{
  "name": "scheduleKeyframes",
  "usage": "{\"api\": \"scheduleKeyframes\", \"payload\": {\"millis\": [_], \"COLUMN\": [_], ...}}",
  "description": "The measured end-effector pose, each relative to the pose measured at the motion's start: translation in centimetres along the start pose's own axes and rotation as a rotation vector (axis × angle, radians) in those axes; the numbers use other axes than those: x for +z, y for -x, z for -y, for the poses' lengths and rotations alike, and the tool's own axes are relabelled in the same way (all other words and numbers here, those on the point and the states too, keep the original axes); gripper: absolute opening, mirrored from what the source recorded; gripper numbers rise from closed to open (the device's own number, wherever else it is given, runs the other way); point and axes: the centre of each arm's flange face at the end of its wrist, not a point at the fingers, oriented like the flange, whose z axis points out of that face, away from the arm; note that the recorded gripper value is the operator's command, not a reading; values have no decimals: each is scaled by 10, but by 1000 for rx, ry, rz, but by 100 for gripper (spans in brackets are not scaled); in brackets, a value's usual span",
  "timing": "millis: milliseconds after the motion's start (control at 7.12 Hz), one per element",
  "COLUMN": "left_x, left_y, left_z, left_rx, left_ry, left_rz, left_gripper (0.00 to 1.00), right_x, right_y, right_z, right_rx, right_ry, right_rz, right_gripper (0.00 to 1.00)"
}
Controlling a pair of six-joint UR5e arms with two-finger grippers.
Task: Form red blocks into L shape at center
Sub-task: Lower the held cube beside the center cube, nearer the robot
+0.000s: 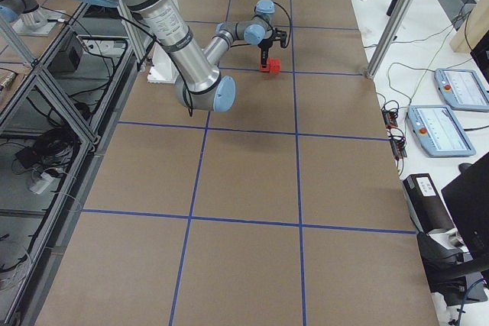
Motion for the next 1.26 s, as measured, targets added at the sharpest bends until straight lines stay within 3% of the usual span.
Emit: {"api": "scheduleKeyframes", "payload": {"millis": [1264], "left_x": [2], "left_y": [1], "left_z": [0], "left_rx": [-2], "left_ry": [3], "left_rz": [2], "left_gripper": [100], "right_x": [6], "right_y": [9], "right_z": [1], "right_rx": [-19], "right_ry": [-3], "right_rz": [-13], "right_gripper": [0]}}
